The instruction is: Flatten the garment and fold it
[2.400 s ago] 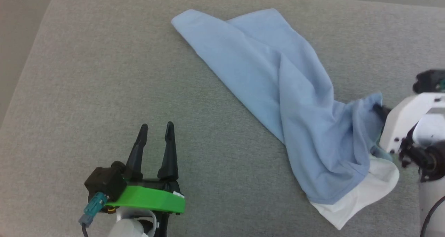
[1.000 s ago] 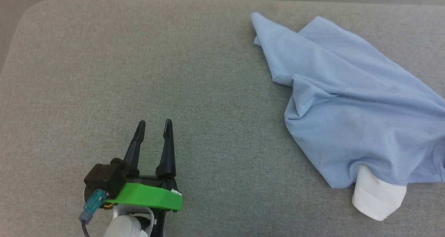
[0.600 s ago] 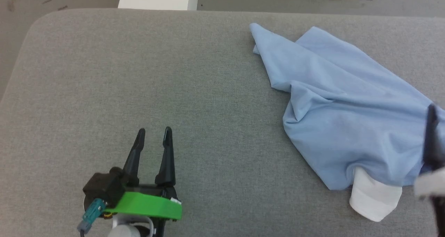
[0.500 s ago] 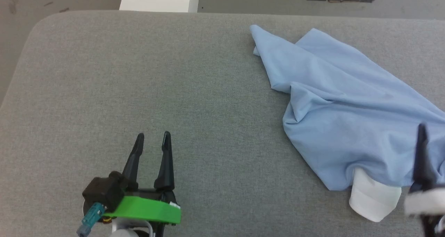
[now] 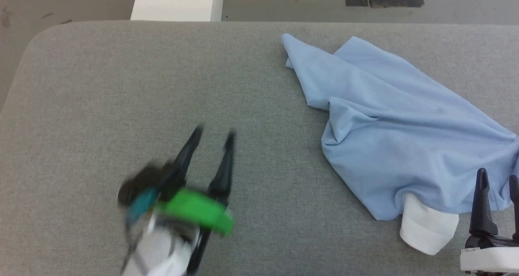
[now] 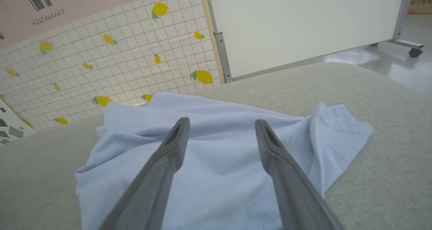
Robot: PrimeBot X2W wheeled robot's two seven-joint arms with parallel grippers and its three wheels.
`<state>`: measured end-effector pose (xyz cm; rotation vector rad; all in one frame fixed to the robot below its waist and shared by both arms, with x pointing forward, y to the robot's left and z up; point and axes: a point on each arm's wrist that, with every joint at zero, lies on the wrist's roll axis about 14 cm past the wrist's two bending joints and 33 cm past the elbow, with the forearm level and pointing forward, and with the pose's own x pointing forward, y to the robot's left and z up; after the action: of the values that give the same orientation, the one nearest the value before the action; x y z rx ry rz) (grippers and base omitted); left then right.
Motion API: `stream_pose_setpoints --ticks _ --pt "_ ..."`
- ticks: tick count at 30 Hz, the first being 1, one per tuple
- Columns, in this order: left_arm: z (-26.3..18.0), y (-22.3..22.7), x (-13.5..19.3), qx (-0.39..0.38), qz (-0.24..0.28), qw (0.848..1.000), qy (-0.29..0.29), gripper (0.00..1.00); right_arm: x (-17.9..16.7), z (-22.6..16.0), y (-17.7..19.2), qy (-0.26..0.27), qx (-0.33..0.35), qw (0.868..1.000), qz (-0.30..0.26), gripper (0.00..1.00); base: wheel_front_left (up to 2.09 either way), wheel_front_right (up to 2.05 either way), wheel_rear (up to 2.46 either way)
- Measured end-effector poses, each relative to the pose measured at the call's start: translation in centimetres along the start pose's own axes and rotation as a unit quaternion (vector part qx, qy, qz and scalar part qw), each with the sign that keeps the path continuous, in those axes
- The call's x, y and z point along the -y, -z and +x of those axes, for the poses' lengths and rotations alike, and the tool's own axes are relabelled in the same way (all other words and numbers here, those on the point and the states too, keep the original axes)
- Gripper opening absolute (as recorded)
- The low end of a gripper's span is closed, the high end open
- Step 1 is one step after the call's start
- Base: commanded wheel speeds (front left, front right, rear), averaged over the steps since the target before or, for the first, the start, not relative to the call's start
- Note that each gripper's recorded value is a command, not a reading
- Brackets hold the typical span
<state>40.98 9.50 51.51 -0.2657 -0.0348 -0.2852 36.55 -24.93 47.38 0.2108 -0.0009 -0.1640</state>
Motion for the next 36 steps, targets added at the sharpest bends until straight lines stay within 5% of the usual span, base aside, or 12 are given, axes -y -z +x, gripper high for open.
stream_pose_setpoints --ticks 5,10,22,32,33,34,36 --pt "6.7 -2.3 4.1 -0.044 0.086 0.990 0.107 1.00 -0.5 0.7 0.9 -0.006 -0.010 1.000 -0.001 1.00 0.00 0.00 0.00" --pt "10.2 -1.0 7.0 -0.115 0.063 0.980 0.151 1.00 -0.9 1.5 1.6 -0.010 -0.018 1.000 -0.001 1.00 0.00 0.00 0.00" --pt "7.6 11.1 13.0 -0.338 0.015 0.919 0.204 1.00 0.4 1.8 3.6 0.011 -0.047 0.999 -0.007 1.00 0.00 0.00 0.00" --pt "7.2 16.9 12.0 -0.414 0.042 0.893 0.172 1.00 1.7 1.7 4.4 0.033 -0.058 0.998 -0.006 1.00 0.00 0.00 0.00" --pt "7.2 17.1 12.1 -0.418 0.039 0.891 0.173 0.68 1.8 1.7 4.5 0.035 -0.059 0.998 -0.006 1.00 0.00 0.00 0.00" --pt "7.3 17.3 12.3 -0.422 0.037 0.889 0.175 0.00 2.0 1.6 4.6 0.038 -0.060 0.997 -0.007 1.00 0.00 0.00 0.00" --pt "7.6 17.3 12.6 -0.421 0.036 0.888 0.183 0.00 2.3 1.6 4.7 0.042 -0.061 0.997 -0.008 1.00 0.00 0.00 0.00"
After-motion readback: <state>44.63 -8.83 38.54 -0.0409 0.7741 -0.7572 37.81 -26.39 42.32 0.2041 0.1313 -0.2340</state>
